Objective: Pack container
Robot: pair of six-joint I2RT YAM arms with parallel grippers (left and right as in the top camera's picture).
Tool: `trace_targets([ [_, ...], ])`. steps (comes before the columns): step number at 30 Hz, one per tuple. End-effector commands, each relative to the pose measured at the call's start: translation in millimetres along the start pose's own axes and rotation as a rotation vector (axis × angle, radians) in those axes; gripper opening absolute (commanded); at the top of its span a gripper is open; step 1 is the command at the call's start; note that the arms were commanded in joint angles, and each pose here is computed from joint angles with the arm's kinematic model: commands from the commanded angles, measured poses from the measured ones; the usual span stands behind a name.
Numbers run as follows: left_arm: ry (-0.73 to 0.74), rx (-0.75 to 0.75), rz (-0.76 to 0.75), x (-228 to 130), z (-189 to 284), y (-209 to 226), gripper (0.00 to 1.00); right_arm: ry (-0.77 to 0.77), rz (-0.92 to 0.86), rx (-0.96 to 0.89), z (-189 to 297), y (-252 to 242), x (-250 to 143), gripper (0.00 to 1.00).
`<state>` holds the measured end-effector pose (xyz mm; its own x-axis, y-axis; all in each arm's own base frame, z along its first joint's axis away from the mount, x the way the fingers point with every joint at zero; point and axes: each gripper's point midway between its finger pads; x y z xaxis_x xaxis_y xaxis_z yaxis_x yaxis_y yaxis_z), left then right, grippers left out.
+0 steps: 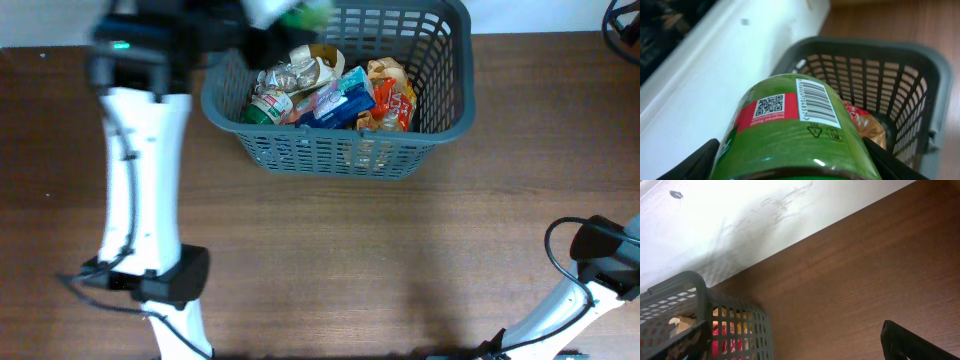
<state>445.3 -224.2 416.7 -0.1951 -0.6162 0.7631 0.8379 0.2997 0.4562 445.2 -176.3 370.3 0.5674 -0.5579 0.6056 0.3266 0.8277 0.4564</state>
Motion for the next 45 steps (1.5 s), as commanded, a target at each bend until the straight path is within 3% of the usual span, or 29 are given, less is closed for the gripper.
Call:
trace_targets([
  [1, 0.186, 0.003, -0.113, -45, -63, -2, 0.02, 0.011, -0.005, 0.007, -5, 1, -2, 0.99],
  [7, 0.530, 0.043, -0.055, -158, -132, 3, 0.02, 0.011, -0.005, 0.007, -5, 1, -2, 0.99],
  [8, 0.559, 0.053, -0.028, -168, -136, 3, 0.09, 0.011, -0.004, 0.007, -5, 1, -2, 0.99],
  [9, 0.574, 0.067, 0.005, -174, -139, 4, 0.45, 0.011, -0.004, 0.007, -5, 1, -2, 0.99],
  [10, 0.577, 0.080, 0.026, -175, -140, 5, 0.99, 0.011, -0.005, 0.007, -5, 1, -2, 0.99],
  [14, 0.556, 0.180, 0.102, -158, -126, 21, 0.99, 0.011, -0.005, 0.007, -5, 1, -2, 0.99],
  [17, 0.514, 0.312, 0.182, -127, -93, 43, 0.99, 0.011, -0.005, 0.007, -5, 1, -2, 0.99],
  [21, 0.391, 0.492, 0.277, -73, -18, 75, 0.99, 0.011, -0.005, 0.007, -5, 1, -2, 0.99],
  [25, 0.300, 0.656, 0.428, -59, 57, 102, 0.99, 0.011, -0.005, 0.007, -5, 1, -2, 0.99],
  [29, 0.325, 0.764, 0.604, -96, 106, 119, 0.99, 0.011, -0.005, 0.007, -5, 1, -2, 0.99],
  [33, 0.453, 0.791, 0.788, -162, 129, 116, 0.99, 0.011, -0.005, 0.007, -5, 1, -2, 0.99],
  [34, 0.536, 0.778, 0.865, -195, 135, 108, 0.99, 0.011, -0.005, 0.007, -5, 1, -2, 0.99],
  [40, 0.727, 0.711, 0.994, -269, 137, 83, 0.99, 0.016, -0.006, 0.007, -7, 0, -2, 0.99],
  [45, 0.816, 0.661, 1.055, -306, 132, 65, 0.99, 0.020, 0.001, 0.013, -9, 5, -4, 0.99],
])
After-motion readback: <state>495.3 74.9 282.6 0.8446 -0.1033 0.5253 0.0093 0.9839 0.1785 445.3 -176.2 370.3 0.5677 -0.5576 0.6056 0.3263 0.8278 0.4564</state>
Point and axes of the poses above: each gripper's point midway between its finger pads, its own z axis back along the fingers, its own y axis along the line the jaws close on, x = y × z, and after that the axes turned 6 degrees about -z, right-handed
